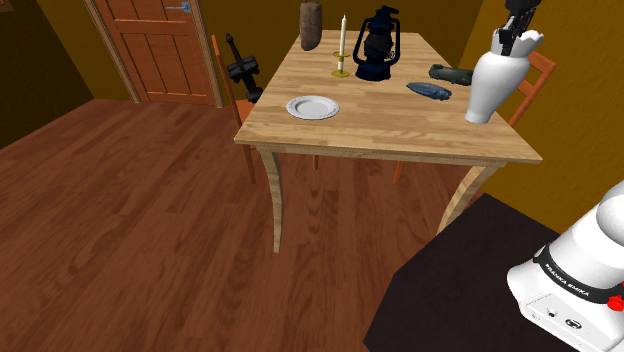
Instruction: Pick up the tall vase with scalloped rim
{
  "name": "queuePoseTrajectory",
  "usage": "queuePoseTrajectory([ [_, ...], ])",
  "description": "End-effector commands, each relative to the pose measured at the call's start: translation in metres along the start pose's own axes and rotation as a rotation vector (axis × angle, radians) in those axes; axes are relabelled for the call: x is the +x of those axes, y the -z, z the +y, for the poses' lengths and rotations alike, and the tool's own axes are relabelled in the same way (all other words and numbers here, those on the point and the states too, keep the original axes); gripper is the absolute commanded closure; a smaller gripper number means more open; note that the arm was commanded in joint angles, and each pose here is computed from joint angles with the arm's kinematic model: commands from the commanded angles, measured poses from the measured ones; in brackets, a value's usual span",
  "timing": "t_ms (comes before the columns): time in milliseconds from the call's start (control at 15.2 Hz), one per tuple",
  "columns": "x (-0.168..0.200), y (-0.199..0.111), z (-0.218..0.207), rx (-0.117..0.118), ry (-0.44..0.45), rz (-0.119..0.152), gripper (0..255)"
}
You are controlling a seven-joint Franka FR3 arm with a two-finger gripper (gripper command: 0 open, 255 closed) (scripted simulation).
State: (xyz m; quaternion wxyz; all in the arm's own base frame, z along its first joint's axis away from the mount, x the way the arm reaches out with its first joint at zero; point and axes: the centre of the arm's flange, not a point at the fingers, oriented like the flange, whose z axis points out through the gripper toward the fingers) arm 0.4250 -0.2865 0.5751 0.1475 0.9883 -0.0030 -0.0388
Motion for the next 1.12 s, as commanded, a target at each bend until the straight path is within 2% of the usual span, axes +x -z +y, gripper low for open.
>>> queuePoseTrajectory([
  [0, 0.000, 0.005, 0.002, 0.000, 0.000, 0.000, 255],
  [924, -0.006, 0.076, 0.023, 0.000, 0.000, 0.000, 255],
  [1056, -0.006, 0.076, 0.023, 0.000, 0.000, 0.000, 255],
])
